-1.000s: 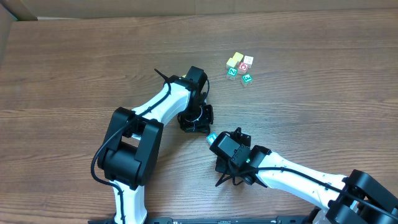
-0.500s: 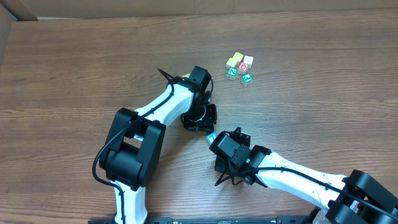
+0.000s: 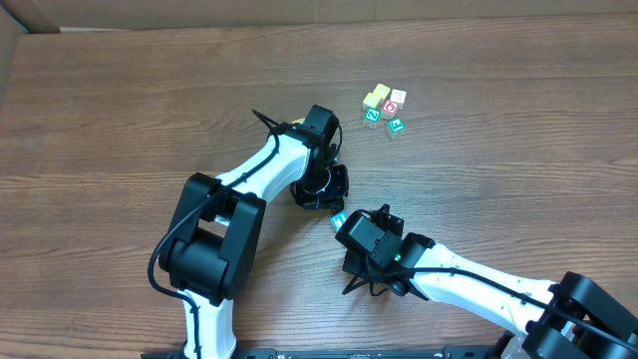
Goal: Flip 3 blocks
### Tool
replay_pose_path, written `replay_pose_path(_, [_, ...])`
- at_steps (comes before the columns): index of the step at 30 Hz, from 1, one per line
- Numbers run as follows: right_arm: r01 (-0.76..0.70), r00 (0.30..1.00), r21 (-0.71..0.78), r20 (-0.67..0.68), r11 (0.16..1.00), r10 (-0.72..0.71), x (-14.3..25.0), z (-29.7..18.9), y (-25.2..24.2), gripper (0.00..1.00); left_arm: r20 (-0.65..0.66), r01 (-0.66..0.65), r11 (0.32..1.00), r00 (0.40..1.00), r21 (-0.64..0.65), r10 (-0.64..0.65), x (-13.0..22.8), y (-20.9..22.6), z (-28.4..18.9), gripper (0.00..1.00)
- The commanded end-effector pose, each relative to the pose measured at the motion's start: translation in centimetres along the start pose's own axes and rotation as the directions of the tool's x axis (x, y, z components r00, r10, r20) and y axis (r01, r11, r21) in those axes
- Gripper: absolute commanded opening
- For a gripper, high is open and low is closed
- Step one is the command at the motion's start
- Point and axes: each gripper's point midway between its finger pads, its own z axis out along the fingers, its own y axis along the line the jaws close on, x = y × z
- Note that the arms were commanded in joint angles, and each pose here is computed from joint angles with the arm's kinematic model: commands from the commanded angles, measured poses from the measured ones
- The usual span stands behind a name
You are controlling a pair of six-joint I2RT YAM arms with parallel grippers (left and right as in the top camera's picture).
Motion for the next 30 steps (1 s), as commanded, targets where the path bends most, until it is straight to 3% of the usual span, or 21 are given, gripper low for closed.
replay_pose_path(1, [-0.018,1.0,0.005,-0.013,1.0,0.018,0.3,0.2,-0.3,0.04,-0.009,0.024,1.0,1.0,0.011,-0.024,0.0,-0.5,0.3,0.04])
replay_pose_path(8, [-0.018,1.0,0.003,-0.019,1.0,0.018,0.4,0.2,-0.3,0.04,-0.01,0.099,0.995,0.995,-0.002,-0.099,-0.4,0.2,-0.4,0.04])
replay_pose_path(12, [-0.018,1.0,0.003,-0.018,1.0,0.018,0.4,0.2,-0.3,0.04,0.006,0.126,0.988,0.992,-0.091,-0.126,-0.7,1.8,-1.6,0.04])
replay_pose_path(30, [-0.018,1.0,0.008,-0.004,1.0,0.018,0.2,0.2,-0.4,0.04,-0.031,0.075,0.986,0.996,-0.146,-0.08,1.0,1.1,-1.2,0.04])
